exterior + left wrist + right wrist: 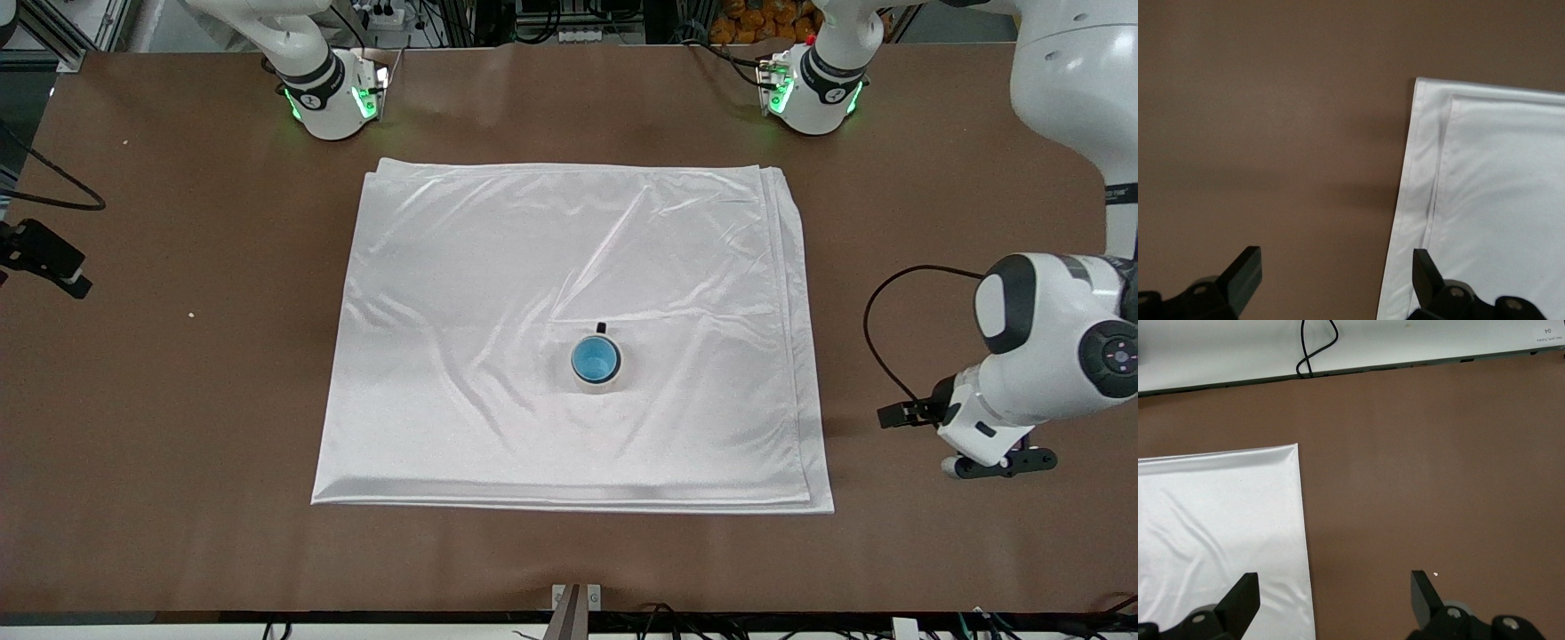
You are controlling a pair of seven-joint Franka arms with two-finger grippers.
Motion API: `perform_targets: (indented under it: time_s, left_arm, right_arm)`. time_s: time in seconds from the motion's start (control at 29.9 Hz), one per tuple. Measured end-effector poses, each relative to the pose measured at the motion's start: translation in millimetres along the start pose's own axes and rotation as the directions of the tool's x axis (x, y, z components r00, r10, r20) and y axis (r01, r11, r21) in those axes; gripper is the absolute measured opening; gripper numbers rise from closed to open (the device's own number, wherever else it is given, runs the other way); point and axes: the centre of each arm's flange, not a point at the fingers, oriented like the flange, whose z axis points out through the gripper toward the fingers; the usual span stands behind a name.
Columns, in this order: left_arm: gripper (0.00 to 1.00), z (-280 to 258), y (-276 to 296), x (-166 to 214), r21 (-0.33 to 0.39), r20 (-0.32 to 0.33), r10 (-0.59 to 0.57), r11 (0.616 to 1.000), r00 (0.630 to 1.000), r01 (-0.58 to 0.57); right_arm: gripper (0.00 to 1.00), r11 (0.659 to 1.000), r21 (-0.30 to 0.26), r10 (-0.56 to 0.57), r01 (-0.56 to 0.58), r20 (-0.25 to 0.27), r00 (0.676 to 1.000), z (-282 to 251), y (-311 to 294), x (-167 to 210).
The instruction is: Place blue cup into white mug on cloth
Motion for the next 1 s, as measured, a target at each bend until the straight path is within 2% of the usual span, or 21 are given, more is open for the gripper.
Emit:
perform_targets:
  time_s: [0.17,0.3,0.53,1.0]
  left_arm:
    - [1.0,-49.7,-2.8,-20.0,-0.009,0.045,0.02,1.0,0.999,-0.02]
    - [1.0,-94.7,-0.9,-40.7,0.003,0.056,0.026,1.0,0.998,-0.027]
    - [1.0,-160.6,4.1,-80.6,0.001,0.026,0.023,1.0,0.999,-0.023]
    - [1.0,-250.2,6.1,-149.5,-0.002,0.007,0.023,1.0,1.0,-0.023]
  right_arm:
    - [1.0,1.0,0.0,0.0,0.0,0.003,1.0,0.4,0.0,-0.2]
    - [1.0,1.0,0.0,0.0,0.0,0.003,1.0,0.5,0.0,-0.2]
    - [1.0,1.0,-0.001,0.001,-0.001,0.003,1.0,0.5,0.7,-0.2]
    - [1.0,1.0,0.001,-0.006,0.006,0.014,1.0,7.1,-3.9,1.3]
